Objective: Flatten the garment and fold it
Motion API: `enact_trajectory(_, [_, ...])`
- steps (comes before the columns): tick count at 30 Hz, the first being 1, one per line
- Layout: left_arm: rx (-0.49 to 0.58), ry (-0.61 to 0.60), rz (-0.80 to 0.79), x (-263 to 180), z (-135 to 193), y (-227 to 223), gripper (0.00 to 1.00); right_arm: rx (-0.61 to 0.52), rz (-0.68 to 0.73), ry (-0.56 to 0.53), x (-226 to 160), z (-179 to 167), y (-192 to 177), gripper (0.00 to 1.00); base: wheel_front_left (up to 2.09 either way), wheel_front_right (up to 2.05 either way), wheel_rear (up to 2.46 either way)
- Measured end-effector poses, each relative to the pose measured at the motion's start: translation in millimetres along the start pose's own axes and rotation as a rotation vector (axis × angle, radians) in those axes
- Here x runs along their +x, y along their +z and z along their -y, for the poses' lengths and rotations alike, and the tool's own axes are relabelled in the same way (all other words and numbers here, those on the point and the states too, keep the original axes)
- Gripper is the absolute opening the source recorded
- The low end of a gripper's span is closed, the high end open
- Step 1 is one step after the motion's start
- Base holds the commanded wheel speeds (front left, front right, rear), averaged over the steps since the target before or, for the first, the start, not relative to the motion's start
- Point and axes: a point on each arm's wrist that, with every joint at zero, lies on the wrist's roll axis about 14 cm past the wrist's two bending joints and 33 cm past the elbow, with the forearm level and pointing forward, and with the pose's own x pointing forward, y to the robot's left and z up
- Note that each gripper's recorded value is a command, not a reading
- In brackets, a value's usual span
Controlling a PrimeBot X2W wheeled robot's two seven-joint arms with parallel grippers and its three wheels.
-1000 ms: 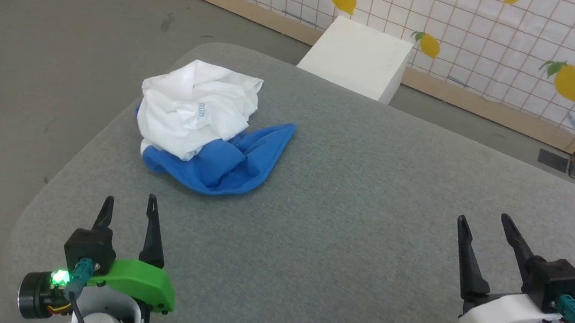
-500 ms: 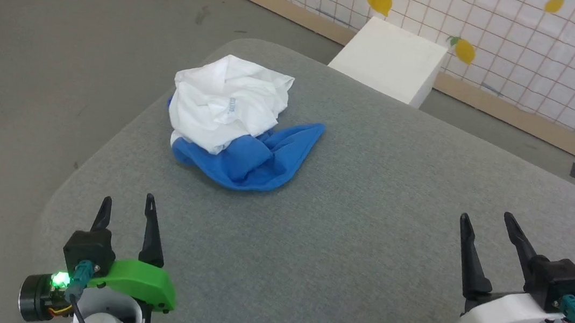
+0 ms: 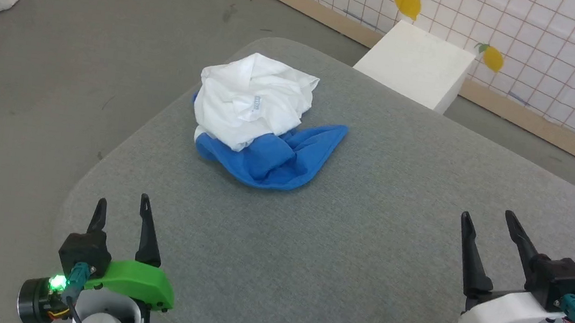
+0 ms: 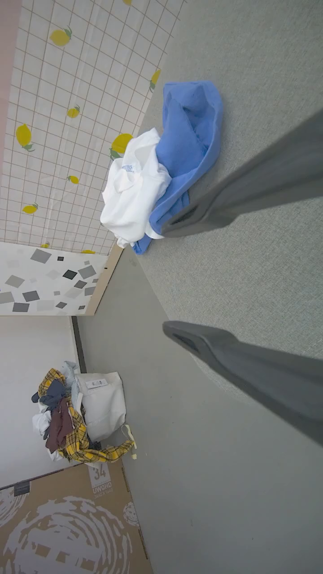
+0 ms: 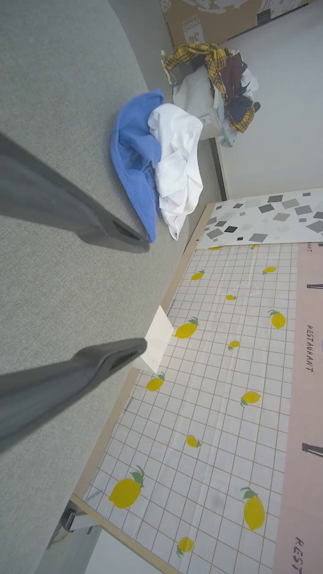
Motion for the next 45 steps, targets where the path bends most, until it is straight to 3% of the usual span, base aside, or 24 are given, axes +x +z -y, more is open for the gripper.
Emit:
enact_trajectory(13, [-0.017,-0.009,0.005,4,2,2,1.00,0.005,0.005,0.006,4,-1,1,1.00,0.00,0.00,0.00])
enact_trajectory(19, [-0.043,-0.111,0.036,60,33,39,1.00,0.014,0.016,0.010,15,1,2,1.00,0.00,0.00,0.00])
enact_trajectory(27, [-0.029,-0.186,-0.140,142,62,40,1.00,0.024,0.037,-0.005,40,18,-3,1.00,0.00,0.00,0.00])
enact_trajectory(36, [0.051,-0.167,-0.441,197,75,-32,1.00,0.070,-0.024,-0.098,50,65,-55,1.00,0.00,0.00,0.00])
enact_trajectory(45, [0.031,-0.088,-0.838,188,87,-152,1.00,0.096,-0.133,-0.228,25,114,-118,1.00,0.00,0.00,0.00])
